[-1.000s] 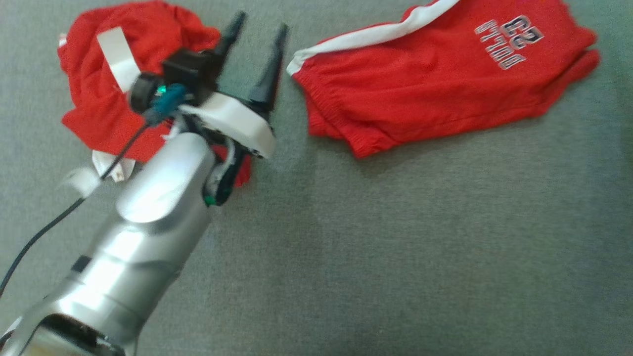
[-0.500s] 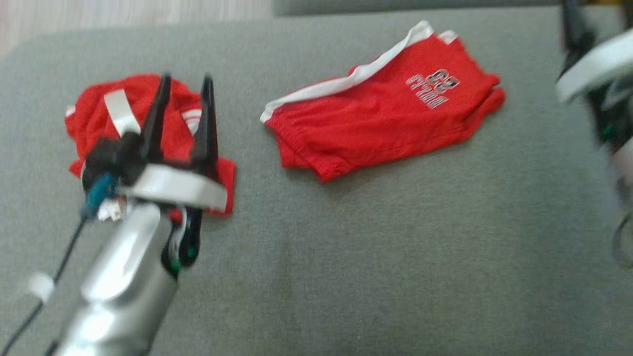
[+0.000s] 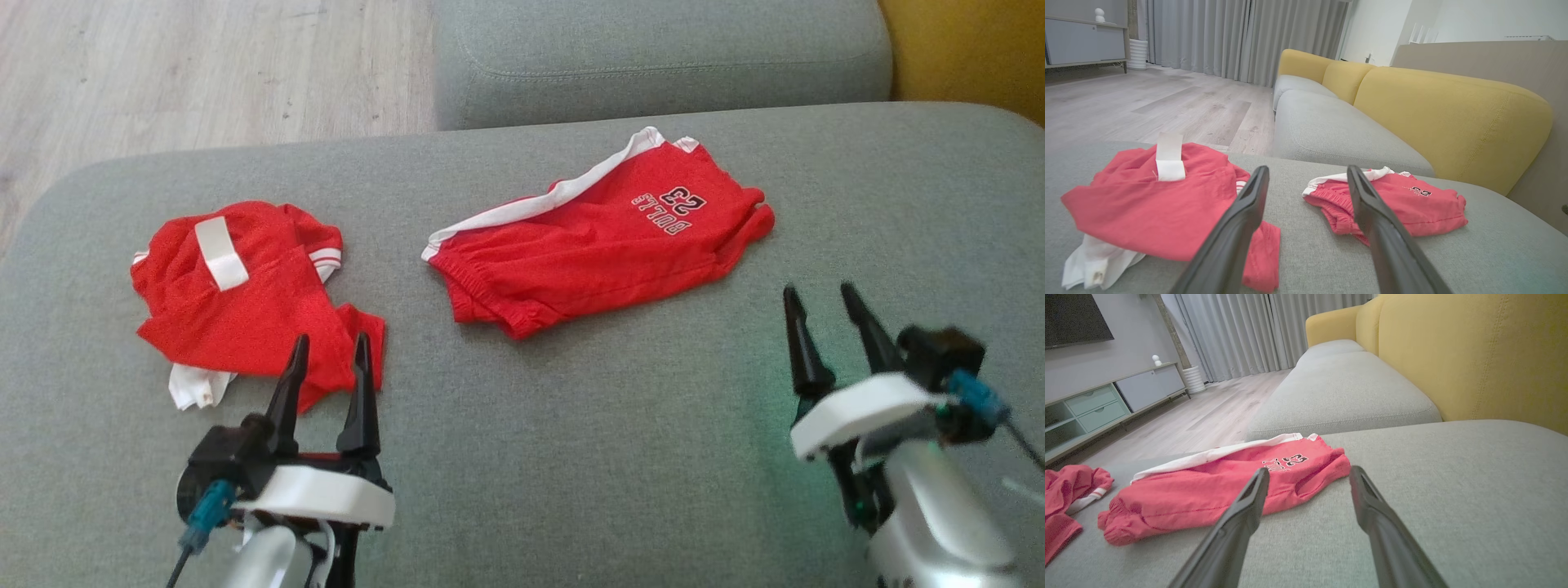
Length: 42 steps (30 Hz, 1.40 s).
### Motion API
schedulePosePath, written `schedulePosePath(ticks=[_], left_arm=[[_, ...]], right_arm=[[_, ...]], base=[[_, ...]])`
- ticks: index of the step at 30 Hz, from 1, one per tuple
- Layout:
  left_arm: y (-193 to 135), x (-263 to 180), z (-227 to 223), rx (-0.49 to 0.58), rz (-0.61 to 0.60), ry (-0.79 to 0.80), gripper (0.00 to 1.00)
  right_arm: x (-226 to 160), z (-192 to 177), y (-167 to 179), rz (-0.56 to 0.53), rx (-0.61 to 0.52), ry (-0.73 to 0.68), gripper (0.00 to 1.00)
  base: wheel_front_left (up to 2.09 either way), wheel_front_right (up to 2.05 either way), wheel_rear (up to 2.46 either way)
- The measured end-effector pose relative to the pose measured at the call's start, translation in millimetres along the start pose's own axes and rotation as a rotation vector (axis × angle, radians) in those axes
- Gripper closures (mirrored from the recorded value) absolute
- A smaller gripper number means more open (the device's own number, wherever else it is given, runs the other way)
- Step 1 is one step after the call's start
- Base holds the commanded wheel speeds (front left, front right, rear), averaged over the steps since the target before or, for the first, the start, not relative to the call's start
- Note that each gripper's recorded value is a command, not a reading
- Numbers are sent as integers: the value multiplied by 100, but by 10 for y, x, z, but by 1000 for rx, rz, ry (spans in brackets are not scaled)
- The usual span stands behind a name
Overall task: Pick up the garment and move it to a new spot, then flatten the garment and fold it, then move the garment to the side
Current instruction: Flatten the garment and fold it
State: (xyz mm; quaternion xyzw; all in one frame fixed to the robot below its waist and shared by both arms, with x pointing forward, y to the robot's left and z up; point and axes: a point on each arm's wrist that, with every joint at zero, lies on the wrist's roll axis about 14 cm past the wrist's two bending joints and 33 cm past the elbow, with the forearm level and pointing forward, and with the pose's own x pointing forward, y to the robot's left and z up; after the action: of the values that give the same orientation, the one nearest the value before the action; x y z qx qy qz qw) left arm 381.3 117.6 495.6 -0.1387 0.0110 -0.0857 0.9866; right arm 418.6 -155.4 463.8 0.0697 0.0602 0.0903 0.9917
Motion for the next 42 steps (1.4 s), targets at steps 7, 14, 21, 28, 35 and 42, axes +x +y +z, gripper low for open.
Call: schedulePosePath(ticks=[7, 14, 21, 28, 35, 42], left_arm=[[17, -13, 9, 3, -3, -14, 0], [-31, 32, -130, 4, -24, 19, 0], [3, 235, -170, 2, -35, 28, 0], [117, 371, -269, -7, -20, 53, 0], [347, 337, -321, 8, 40, 74, 0], [455, 289, -345, 0, 78, 83, 0]], right_arm=[[18, 89, 136, 11, -10, -25, 0], [149, 62, 85, -16, 5, 4, 0], [556, 75, -205, -114, 118, 48, 0], [1228, -34, -348, -186, 271, 149, 0], [1440, -645, -402, -235, 204, 383, 0], [1539, -799, -362, -238, 143, 467, 0]], base=[[0, 0, 0], [0, 0, 0], [0, 0, 0], [0, 0, 0], [0, 0, 0], [0, 0, 0]])
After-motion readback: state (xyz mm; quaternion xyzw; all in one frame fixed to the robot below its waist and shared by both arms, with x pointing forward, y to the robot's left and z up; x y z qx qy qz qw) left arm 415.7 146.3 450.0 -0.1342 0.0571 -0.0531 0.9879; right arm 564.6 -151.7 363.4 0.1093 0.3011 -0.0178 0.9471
